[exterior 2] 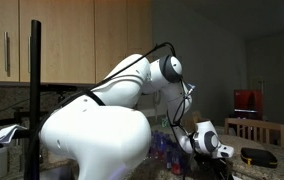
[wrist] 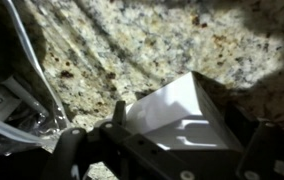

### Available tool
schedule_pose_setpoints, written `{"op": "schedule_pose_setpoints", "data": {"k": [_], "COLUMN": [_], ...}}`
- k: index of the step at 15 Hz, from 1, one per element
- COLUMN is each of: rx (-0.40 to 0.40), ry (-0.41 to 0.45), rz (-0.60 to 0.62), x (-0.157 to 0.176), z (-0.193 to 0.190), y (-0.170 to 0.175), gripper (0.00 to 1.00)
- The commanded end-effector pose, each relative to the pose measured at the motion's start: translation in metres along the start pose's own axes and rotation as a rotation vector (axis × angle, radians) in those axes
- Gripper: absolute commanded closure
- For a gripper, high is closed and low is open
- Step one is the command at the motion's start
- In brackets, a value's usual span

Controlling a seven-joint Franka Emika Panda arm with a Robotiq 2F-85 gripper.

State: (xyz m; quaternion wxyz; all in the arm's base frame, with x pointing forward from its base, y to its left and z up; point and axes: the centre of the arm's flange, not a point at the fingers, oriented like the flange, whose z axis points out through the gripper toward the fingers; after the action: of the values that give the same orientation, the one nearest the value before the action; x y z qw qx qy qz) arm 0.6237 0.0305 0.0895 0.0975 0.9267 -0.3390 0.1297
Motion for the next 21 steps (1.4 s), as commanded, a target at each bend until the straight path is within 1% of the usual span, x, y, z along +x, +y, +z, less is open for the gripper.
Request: {"op": "schedule_pose_setpoints", "data": {"k": [1, 2, 5, 7, 10, 11, 12, 13, 15, 17, 18, 19, 21], "rx": [0.002, -0.006, -0.022, -0.035, -0.101, -0.124, -0.143, -0.153, -0.153, -0.134, -0.123, -0.117, -0.118], "ry": [0.18, 0.217, 0.269, 0.262, 0.173, 0.159, 0.122, 0.112, 0.084, 0.046, 0.013, -0.051, -0.114], "rz": [-0.027, -0.028, -0.013, 0.017, 0.054, 0.078, 0.086, 0.112, 0.14, 0.148, 0.141, 0.117, 0.058], "x": [-0.02, -0.023, -0.028, -0.025, -0.01, -0.005, 0.0, 0.005, 0.014, 0.02, 0.021, 0.021, 0.012], "z": [-0.013, -0.015, -0.025, -0.042, -0.069, -0.077, -0.086, -0.095, -0.117, -0.14, -0.15, -0.157, -0.168], "y": [-0.006, -0.004, 0.001, 0.005, 0.017, 0.023, 0.029, 0.035, 0.047, 0.058, 0.064, 0.069, 0.082], "gripper": [0.0, 0.0, 0.0, 0.0, 0.0, 0.0, 0.0, 0.0, 0.0, 0.0, 0.0, 0.0, 0.0]}}
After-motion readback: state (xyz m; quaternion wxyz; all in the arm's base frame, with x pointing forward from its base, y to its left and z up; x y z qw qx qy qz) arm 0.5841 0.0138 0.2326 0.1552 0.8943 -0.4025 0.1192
